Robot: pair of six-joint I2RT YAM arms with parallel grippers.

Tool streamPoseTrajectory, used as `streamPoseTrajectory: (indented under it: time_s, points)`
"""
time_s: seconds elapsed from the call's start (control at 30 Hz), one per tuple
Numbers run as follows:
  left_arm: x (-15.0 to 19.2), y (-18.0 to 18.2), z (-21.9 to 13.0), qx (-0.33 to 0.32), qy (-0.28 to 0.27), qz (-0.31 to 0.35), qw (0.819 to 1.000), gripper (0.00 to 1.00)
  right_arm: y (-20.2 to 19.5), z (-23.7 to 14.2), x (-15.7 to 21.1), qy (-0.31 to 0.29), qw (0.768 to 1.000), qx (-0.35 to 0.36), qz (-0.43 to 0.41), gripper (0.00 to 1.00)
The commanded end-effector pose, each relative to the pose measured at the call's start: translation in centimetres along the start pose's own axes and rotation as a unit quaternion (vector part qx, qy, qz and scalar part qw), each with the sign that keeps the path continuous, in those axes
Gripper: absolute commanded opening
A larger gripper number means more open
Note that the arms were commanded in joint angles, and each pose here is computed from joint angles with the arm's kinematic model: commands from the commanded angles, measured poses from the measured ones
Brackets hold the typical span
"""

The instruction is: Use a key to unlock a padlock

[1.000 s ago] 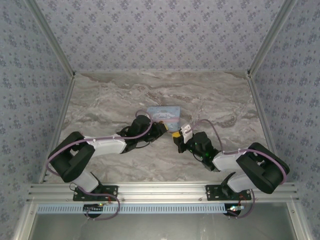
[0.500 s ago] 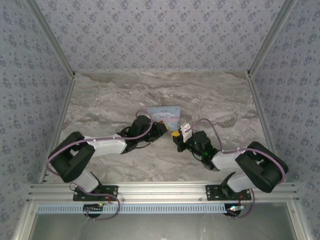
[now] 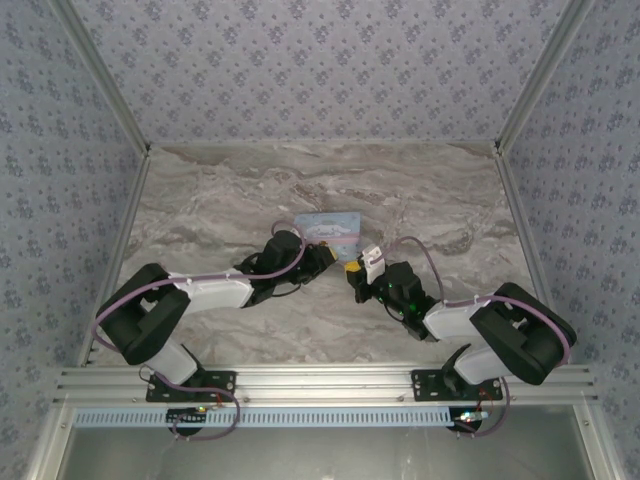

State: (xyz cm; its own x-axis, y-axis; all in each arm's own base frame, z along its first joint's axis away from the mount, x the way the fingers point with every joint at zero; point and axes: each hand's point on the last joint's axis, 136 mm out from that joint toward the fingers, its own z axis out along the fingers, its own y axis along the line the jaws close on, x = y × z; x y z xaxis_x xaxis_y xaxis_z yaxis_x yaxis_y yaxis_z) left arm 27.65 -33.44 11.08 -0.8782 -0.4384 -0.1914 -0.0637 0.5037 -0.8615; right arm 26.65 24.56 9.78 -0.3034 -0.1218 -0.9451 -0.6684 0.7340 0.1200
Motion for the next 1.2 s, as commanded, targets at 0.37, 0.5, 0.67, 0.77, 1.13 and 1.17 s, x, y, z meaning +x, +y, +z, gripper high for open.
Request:
streamPoseTrajectory:
  time_s: [0.37,0.5,0.67,0.77,1.13,1.17]
  points:
    - [-0.3,-2.7,-0.3,0.049,-0.009,0.006,0.999,0.15,0.4,0.5,-2.7,-0.041,0.999,-0.011,0.008,0.02]
    - [-0.1,-2.7,-0.3,0.05,-0.008,0.007,0.999,0.15,0.4,0.7,-3.0,-0.046,0.999,-0.011,0.011,0.02]
    - [-0.1,-2.7,-0.3,0.05,-0.009,0.005,0.999,0.15,0.4,0.9,-3.5,-0.055,0.998,-0.01,0.018,0.02]
    - [-0.1,-2.7,-0.4,0.05,-0.011,0.004,0.999,0.15,0.0,0.9,-3.7,-0.06,0.998,-0.003,0.027,0.02]
    - [-0.1,-2.8,-0.5,0.053,-0.015,0.001,0.998,0.15,1.8,1.4,-3.6,-0.05,0.997,-0.047,0.021,0.02]
    - [-0.1,-2.7,-0.4,0.052,-0.015,0.001,0.999,0.15,1.8,1.4,-3.4,-0.048,0.998,-0.046,0.021,0.02]
